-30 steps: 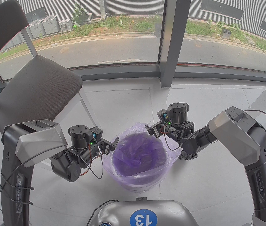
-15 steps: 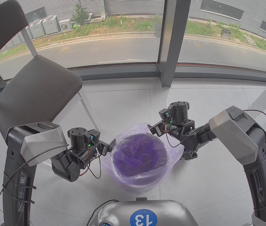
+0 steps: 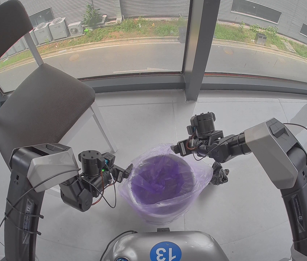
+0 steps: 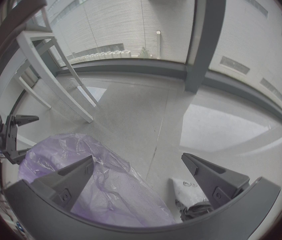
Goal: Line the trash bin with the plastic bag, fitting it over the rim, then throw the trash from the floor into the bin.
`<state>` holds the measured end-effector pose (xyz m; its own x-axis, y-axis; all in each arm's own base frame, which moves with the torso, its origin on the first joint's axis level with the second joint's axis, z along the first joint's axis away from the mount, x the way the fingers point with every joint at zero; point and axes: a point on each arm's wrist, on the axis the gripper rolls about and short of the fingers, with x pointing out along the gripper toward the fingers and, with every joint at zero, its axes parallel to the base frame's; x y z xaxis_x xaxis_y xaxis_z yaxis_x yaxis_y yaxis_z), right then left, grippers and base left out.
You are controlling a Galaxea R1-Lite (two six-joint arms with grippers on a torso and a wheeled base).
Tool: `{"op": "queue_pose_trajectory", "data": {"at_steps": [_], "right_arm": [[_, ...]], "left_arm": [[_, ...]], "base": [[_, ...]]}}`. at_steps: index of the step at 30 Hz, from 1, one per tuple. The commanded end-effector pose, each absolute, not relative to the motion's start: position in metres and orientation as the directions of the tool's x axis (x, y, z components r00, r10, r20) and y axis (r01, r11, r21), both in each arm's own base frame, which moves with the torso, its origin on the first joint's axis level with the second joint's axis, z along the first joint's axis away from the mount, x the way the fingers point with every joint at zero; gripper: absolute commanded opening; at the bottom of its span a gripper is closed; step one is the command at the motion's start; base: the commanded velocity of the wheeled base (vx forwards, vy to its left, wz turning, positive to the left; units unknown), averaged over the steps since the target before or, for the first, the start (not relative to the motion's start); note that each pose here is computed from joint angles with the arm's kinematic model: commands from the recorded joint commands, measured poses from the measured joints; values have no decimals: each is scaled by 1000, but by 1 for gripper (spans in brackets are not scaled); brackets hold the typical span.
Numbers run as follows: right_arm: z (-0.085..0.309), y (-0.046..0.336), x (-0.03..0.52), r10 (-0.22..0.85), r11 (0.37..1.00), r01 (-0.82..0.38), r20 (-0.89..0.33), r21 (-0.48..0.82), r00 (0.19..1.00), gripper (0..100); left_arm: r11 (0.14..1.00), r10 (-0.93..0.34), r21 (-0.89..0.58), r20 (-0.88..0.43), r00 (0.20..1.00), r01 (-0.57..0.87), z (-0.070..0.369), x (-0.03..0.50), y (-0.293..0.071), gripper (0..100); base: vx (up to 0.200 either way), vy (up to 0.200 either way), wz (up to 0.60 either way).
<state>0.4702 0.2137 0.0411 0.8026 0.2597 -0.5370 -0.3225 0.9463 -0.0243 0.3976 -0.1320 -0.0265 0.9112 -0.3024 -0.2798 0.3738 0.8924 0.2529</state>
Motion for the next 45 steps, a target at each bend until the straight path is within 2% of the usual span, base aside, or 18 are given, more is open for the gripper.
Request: {"op": "queue_pose_trajectory", "data": {"at_steps": [1, 7, 8, 12, 18, 26, 29, 36, 41, 44, 45], "right_arm": [[57, 205, 479, 243, 963, -265, -545, 40, 802, 100], [58, 196, 486, 207, 977, -194, -609, 89, 766, 100], [45, 194, 486, 194, 980, -177, -645, 92, 739, 100], [26, 193, 488, 184, 981, -172, -672, 86, 717, 100], [9, 194, 490, 183, 981, -172, -681, 84, 709, 100], [20, 202, 491, 235, 971, -199, -633, 130, 737, 100], [33, 218, 484, 278, 960, -235, -607, 151, 744, 100], [29, 240, 475, 314, 948, -282, -598, 150, 738, 100], [29, 235, 477, 302, 950, -284, -601, 127, 740, 100], [37, 220, 484, 275, 960, -252, -592, 122, 758, 100], [54, 211, 486, 267, 963, -238, -567, 127, 779, 100]], "left_arm": [[896, -299, 244, -290, 909, 372, -30, 396, -130, 100], [895, -299, 244, -292, 909, 373, -31, 395, -130, 100], [895, -298, 243, -298, 907, 374, -33, 395, -130, 100], [894, -297, 243, -305, 905, 376, -36, 394, -130, 100], [893, -298, 242, -309, 903, 378, -38, 394, -130, 100], [898, -299, 244, -268, 916, 365, -28, 392, -128, 100], [908, -293, 233, -237, 926, 347, -14, 392, -124, 100], [913, -298, 221, -215, 930, 343, 7, 377, -117, 100], [912, -303, 223, -201, 931, 345, 9, 369, -117, 100], [909, -308, 226, -200, 930, 349, 6, 362, -117, 100], [907, -302, 232, -222, 927, 351, 3, 356, -115, 100]], "base": [[0, 0, 0], [0, 0, 0], [0, 0, 0], [0, 0, 0], [0, 0, 0], [0, 0, 0], [0, 0, 0], [0, 0, 0], [0, 0, 0], [0, 0, 0], [0, 0, 0]]}}
